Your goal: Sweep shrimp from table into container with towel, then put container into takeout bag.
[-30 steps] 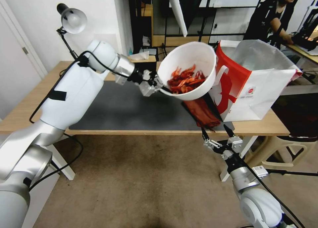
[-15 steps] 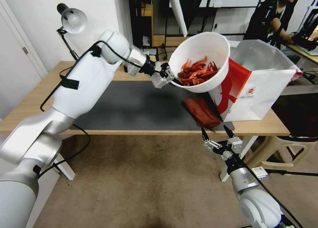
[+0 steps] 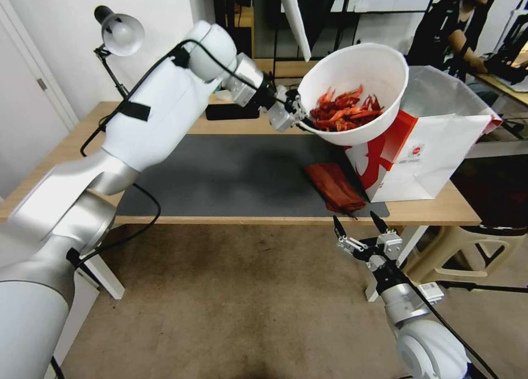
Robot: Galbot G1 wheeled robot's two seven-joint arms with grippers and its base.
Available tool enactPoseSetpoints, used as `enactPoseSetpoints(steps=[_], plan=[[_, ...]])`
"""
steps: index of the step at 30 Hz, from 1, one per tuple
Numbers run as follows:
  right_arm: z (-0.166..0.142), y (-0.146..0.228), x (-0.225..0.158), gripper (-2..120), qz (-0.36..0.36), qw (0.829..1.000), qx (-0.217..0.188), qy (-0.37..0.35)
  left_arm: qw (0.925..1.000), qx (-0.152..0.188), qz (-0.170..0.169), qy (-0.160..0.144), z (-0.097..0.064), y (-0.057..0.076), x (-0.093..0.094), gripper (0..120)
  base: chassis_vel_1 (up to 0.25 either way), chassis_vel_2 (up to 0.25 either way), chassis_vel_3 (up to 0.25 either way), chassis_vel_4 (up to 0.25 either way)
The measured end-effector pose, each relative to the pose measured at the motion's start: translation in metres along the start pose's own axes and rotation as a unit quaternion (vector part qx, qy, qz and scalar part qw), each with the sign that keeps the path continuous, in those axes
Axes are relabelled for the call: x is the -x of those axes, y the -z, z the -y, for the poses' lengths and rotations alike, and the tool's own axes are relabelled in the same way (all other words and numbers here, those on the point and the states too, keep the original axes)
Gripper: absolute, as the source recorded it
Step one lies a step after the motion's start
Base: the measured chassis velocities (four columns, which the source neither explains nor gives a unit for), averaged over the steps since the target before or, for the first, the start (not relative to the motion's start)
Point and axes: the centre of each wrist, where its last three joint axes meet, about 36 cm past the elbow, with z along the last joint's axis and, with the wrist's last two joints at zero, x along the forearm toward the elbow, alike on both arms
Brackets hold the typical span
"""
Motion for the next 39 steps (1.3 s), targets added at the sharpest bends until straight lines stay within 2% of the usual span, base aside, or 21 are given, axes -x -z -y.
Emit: enactPoseSetpoints(steps=[1,4,5,8,17,20,28,32,39], plan=[[0.0,0.0,0.0,100,0.0,1.0,0.0,0.0,1.0,0.0,0.0,0.0,0.0,0.0,0.0,0,0.0,0.0,0.0,0.0],[-0.001,-0.001,0.001,100,0.001,1.0,0.001,0.003,1.0,0.0,0.0,0.0,-0.019,-0.003,0.003,0,0.0,0.0,0.0,0.0],[-0.001,-0.001,0.001,100,0.001,1.0,0.001,0.003,1.0,0.0,0.0,0.0,-0.019,-0.003,0.003,0,0.0,0.0,0.0,0.0],[-0.003,-0.001,0.003,100,0.003,1.0,0.004,0.003,1.0,0.0,0.001,0.0,-0.037,-0.005,0.008,0,0.0,0.0,0.0,0.0],[-0.004,-0.002,0.002,100,0.003,1.0,0.006,0.005,1.0,-0.002,0.004,0.0,-0.063,-0.01,0.023,0,0.0,0.0,0.0,0.0],[-0.005,-0.001,0.002,100,0.004,1.0,0.006,0.007,1.0,0.002,0.008,0.002,-0.078,-0.009,0.032,0,0.0,0.0,0.0,0.0],[-0.007,0.001,0.002,100,0.007,1.0,0.007,0.011,0.9999,0.005,0.011,0.008,-0.096,-0.007,0.044,0,0.0,0.0,0.0,0.0],[-0.009,0.001,0.003,100,0.007,1.0,0.01,0.015,0.9997,0.005,0.015,0.019,-0.111,-0.006,0.055,0,0.0,0.0,0.0,0.0],[-0.013,-0.001,0.003,100,0.006,1.0,0.014,0.018,0.999,-0.001,0.014,0.042,-0.117,-0.01,0.059,0,0.0,0.0,0.0,0.0]])
